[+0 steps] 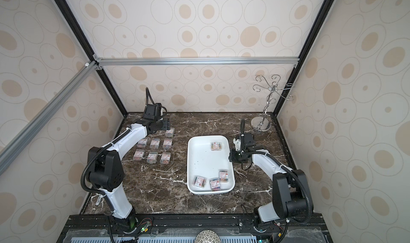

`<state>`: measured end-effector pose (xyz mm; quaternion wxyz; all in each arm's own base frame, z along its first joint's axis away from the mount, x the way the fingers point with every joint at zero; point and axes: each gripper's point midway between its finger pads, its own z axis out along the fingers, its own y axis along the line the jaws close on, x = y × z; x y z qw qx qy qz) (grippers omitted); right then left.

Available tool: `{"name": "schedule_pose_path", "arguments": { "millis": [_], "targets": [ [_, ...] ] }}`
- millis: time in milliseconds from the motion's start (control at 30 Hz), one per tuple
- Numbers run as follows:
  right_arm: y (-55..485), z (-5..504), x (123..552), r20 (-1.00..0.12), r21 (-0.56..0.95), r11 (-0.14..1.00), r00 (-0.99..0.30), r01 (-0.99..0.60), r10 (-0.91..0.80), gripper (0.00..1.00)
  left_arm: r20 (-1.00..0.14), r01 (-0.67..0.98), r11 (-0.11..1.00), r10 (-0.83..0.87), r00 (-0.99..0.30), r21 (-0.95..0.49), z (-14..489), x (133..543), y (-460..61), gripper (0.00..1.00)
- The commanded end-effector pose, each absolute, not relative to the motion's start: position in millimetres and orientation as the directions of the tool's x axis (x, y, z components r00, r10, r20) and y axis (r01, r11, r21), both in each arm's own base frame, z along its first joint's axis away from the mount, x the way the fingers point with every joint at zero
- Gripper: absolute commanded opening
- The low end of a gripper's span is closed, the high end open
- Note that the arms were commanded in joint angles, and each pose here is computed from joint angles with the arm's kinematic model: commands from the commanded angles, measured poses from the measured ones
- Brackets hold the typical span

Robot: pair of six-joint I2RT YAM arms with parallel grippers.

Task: Take the paper clips out of the storage box
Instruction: Adjust the storage box at the center of the board.

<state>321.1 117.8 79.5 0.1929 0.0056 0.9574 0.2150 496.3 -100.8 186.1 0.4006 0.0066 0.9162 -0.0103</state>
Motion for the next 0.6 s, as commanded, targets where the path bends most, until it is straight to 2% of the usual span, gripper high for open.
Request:
{"name": "schedule_pose_path", "arguments": {
  "millis": [0,567],
  "targets": [
    [124.0,77.1,311.2,-0.343,0.437,0.896,-0.936,-0.083,0.080,0.08,-0.793,0.035,0.999,-0.012,-0.610,-0.042,209.1,490.6,-112.2,0.78],
    [136.0,72.3,315.3,-0.334,0.435,0.894,-0.941,-0.103,0.053,0.08,-0.760,0.304,0.951,0.233,-0.607,0.048,192.6,430.5,-206.4,0.76]
  ]
}}
